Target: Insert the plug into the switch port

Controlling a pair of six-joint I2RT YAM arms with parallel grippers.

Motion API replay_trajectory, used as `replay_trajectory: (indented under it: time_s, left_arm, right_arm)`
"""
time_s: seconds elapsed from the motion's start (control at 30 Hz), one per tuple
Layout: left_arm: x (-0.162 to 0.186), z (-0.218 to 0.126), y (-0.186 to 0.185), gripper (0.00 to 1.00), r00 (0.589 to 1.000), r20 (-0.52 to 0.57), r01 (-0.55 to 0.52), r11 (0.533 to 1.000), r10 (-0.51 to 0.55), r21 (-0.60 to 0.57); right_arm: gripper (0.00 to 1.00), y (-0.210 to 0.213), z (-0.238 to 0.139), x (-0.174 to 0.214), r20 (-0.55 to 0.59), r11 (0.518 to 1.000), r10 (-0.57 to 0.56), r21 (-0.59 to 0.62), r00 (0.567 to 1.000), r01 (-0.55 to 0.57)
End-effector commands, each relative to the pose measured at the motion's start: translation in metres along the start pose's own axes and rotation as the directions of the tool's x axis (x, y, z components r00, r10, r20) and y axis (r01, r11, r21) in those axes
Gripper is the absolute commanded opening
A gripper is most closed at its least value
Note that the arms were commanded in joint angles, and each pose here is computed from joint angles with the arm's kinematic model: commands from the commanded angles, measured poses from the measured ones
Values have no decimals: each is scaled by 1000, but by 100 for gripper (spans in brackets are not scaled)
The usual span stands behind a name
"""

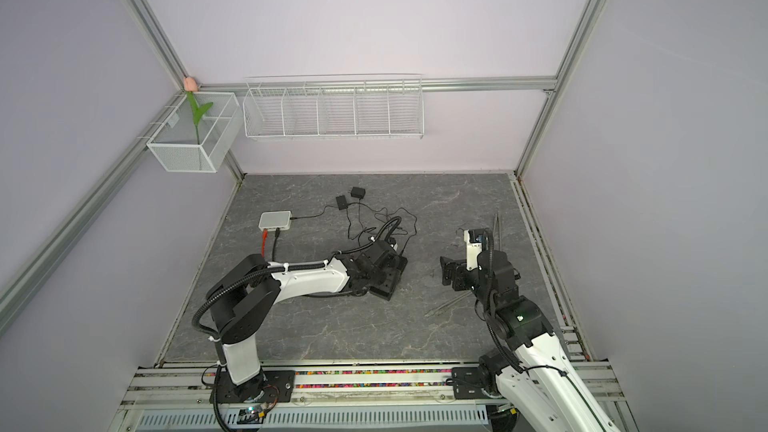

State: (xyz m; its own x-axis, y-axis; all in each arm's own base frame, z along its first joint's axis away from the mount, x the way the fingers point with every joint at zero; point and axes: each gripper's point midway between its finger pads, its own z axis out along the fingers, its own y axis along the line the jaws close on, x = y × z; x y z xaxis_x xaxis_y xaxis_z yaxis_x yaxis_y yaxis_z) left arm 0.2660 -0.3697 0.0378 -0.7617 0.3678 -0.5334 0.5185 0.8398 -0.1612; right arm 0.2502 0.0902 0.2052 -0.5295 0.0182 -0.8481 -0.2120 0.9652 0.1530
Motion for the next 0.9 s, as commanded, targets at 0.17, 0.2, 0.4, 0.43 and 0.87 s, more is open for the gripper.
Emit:
replay_trajectory:
  time_s: [0.17, 0.2, 0.4, 0.43, 0.87]
  left_arm:
    - [-11, 2, 5, 53, 998, 12, 56, 998, -56, 16]
    - [-13, 3, 6, 54, 998, 13, 61, 998, -61, 20]
    - [-13, 7, 9, 61, 997, 1, 83, 996, -83, 36]
    - [-12, 8, 10, 62, 997, 0, 83, 996, -83, 34]
    - [-9, 5, 11, 75, 996, -12, 85, 996, -85, 33]
  right_arm:
    - [91, 18, -10, -18, -21, 993, -91, -78, 996, 89]
    - [91, 20, -12, -21, -24, 991, -100, -88, 995, 98]
    - [91, 43, -17, -34, -61, 969, -176, -189, 982, 162]
    - [91, 47, -19, -39, -61, 965, -184, -202, 981, 169]
    - [90, 53, -46, -47, -72, 924, -334, -222, 940, 311]
